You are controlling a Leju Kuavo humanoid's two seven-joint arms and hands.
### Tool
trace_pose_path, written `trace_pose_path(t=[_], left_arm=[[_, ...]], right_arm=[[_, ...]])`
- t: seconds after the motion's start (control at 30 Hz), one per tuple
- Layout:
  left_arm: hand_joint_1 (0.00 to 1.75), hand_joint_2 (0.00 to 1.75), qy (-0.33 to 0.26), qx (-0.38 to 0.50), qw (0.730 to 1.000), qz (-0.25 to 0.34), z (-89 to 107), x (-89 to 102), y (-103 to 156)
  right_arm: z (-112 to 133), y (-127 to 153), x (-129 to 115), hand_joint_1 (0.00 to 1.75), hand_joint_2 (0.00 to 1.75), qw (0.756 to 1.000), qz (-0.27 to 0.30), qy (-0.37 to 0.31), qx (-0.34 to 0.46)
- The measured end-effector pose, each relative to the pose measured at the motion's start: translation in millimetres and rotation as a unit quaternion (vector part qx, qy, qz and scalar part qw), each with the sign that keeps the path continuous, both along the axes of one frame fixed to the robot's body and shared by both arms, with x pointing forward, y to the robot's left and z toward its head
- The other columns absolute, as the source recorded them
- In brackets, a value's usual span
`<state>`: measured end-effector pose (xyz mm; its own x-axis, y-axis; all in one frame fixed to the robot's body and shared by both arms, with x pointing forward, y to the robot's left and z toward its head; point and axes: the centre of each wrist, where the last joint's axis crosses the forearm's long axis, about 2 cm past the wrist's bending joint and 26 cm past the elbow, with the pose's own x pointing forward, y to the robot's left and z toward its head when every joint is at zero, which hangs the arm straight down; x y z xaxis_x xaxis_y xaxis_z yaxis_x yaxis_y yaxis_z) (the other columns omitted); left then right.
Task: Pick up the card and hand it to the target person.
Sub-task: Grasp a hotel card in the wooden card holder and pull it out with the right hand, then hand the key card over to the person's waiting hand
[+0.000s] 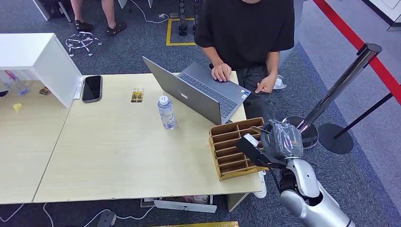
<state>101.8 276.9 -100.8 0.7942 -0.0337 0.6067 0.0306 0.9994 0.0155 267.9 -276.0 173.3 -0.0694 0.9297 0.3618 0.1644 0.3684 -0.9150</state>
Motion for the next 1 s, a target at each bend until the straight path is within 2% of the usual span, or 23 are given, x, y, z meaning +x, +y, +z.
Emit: trace_pose_path(t=[0.13,0.33,0.8,1.0], left_arm=[[0.00,0.00,0.000,0.001,1.000,-0.001,0.0,0.0,-1],[0.00,0.00,0.000,0.001,1.000,-0.001,0.0,0.1,-1],[0.00,0.00,0.004,0.001,1.000,-0.015,0.9,3.3,-5],[0.00,0.00,0.005,0.002,1.000,-0.027,2.4,8.8,-8]], right_arm=[[28,-6,-3,1.24,1.75,0.999,-0.008,-0.048,-0.006],[53,-13,-7,1.23,1.75,0.996,-0.011,-0.088,-0.007],[79,-27,-3,1.30,1.75,0.991,-0.032,-0.132,-0.001],[74,-38,7,1.31,1.75,0.989,-0.053,-0.138,-0.005]])
